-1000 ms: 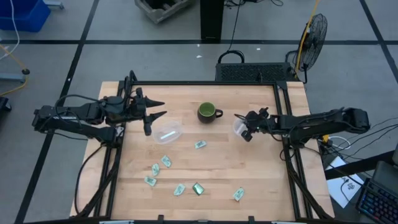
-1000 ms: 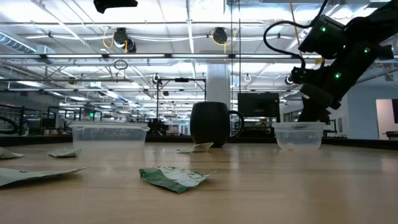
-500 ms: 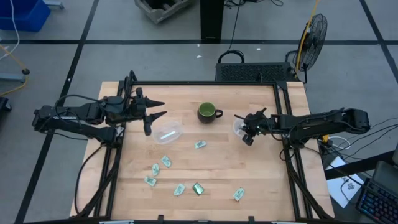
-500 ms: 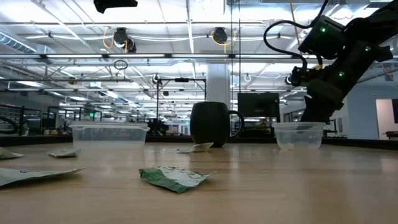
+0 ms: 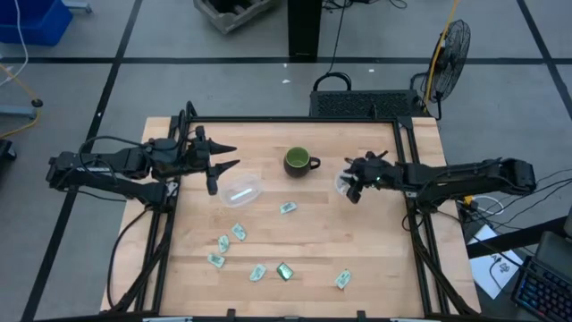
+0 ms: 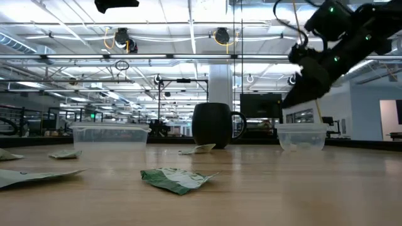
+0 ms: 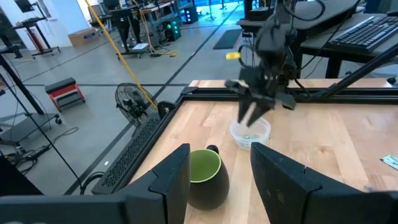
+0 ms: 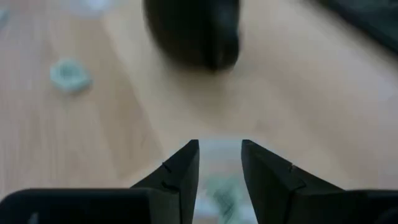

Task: Pick and place Stevia / Truvia into bins
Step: Put the green stevia packet into the right transparent container

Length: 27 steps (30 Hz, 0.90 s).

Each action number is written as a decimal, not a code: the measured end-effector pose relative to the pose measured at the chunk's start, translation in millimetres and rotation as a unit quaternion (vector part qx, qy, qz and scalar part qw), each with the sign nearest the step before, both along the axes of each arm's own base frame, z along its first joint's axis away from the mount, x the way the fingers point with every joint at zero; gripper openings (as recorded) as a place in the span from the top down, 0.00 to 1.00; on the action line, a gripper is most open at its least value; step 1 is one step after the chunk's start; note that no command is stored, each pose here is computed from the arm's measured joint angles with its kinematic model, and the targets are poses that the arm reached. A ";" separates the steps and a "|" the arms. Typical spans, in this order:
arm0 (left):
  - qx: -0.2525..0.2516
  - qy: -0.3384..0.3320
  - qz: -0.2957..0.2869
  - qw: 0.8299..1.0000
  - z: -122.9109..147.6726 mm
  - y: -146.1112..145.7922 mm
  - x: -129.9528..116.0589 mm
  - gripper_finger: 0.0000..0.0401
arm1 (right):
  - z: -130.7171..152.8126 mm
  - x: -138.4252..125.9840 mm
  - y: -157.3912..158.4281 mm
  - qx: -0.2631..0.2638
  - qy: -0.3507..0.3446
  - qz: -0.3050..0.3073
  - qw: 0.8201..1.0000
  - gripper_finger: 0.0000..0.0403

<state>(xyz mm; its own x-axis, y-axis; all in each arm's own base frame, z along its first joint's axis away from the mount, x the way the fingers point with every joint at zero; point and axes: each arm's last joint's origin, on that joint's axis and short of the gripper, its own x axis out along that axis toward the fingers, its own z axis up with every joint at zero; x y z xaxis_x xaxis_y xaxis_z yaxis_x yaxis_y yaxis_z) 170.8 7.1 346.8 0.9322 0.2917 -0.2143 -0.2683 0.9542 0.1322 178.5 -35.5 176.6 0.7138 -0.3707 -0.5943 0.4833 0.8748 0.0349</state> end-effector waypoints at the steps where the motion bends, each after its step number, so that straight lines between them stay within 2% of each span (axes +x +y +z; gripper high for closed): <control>1: 0.000 0.000 0.000 1.000 0.0 0.0 -0.1 0.56 | 6.8 0.3 0.2 -0.005 -0.015 0.000 1.000 0.72; 3: 0.000 0.000 0.000 1.000 0.0 0.1 0.0 0.56 | 20.0 1.8 3.2 -0.008 -0.045 0.023 0.999 0.73; 5: 0.000 0.000 0.000 1.000 -0.1 0.0 0.0 0.56 | 33.5 7.1 9.3 -0.004 -0.092 0.070 0.993 0.73; 9: -0.001 0.000 0.000 1.000 -0.1 0.0 0.0 0.56 | 50.0 19.7 28.6 -0.008 -0.178 0.175 0.968 0.73; 12: -0.001 0.000 0.000 1.000 0.0 0.1 -0.1 0.56 | 50.5 30.4 43.3 -0.031 -0.202 0.220 0.954 0.73; 16: -0.001 -0.002 0.000 1.000 0.3 0.0 0.0 0.56 | 58.5 58.5 61.5 -0.061 -0.181 0.270 0.944 0.73; 19: -0.001 -0.008 0.000 1.000 1.5 0.0 0.4 0.56 | 89.0 88.9 71.4 -0.101 -0.164 0.302 0.933 0.73; 23: -0.002 -0.019 0.001 1.000 3.5 0.0 0.7 0.56 | 121.0 122.5 71.6 -0.131 -0.115 0.294 0.940 0.73; 25: -0.003 -0.021 0.000 1.000 3.7 0.0 0.8 0.56 | 115.3 133.0 70.2 -0.116 -0.085 0.294 0.945 0.73; 27: -0.003 -0.021 0.000 1.000 3.7 0.0 0.8 0.56 | 95.0 142.1 71.3 -0.091 -0.057 0.305 0.946 0.73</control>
<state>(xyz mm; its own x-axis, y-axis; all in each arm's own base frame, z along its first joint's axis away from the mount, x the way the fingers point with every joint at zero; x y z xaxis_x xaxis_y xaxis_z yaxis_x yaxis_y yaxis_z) 171.6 7.1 350.5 0.9400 0.2915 -0.1771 -0.2742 0.9546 0.1161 320.5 35.8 271.5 0.8837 0.0423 -0.4662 -0.1111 0.9864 -0.1212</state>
